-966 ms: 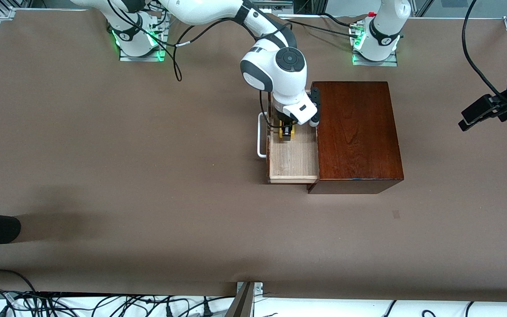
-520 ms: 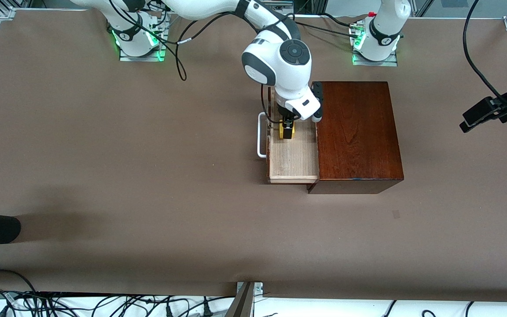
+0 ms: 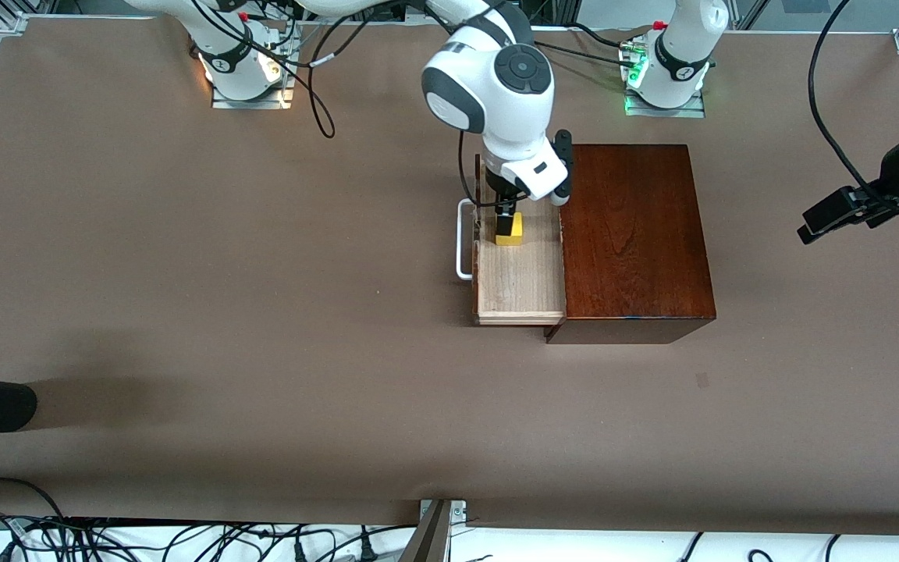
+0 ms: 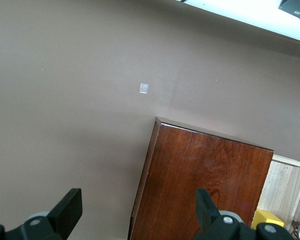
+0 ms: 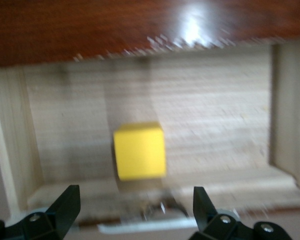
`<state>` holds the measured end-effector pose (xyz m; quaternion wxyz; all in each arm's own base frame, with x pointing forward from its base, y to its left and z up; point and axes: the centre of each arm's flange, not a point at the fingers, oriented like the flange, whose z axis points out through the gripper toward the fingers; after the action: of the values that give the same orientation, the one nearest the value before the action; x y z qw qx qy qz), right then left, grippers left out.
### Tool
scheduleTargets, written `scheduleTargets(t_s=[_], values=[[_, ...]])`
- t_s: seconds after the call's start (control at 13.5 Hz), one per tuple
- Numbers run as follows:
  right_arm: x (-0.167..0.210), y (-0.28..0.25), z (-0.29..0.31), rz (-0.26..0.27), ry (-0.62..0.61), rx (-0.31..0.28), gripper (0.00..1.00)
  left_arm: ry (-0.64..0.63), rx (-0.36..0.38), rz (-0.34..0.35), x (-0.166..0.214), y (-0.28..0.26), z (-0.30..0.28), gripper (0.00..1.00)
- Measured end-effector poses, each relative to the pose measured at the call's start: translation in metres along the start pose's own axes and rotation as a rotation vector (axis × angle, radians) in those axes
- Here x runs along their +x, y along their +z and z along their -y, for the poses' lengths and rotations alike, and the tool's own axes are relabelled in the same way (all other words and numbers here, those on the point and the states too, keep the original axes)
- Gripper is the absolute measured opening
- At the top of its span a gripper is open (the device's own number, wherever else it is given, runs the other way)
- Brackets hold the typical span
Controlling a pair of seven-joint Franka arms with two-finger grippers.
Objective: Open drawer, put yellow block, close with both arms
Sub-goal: 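Open the right gripper to drop the cube into the drawer, then withdraw the right gripper while the left gripper reaches the box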
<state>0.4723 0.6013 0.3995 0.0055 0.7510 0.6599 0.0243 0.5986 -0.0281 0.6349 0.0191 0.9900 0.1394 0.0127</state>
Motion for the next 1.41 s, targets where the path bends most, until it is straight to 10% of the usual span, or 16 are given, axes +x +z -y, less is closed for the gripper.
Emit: scheduleTargets(t_s=[0.37,1.41], values=[[-0.107,-0.060,-0.109,-0.016,0.232,0.101,1.00,0.000,-0.031,0.010,-0.001,0.000,-0.003,1.00],[-0.386,-0.152,-0.230,0.044,0.822,0.095,1.00,0.172,-0.039,0.007,-0.013,-0.004,-0.031,1.00]])
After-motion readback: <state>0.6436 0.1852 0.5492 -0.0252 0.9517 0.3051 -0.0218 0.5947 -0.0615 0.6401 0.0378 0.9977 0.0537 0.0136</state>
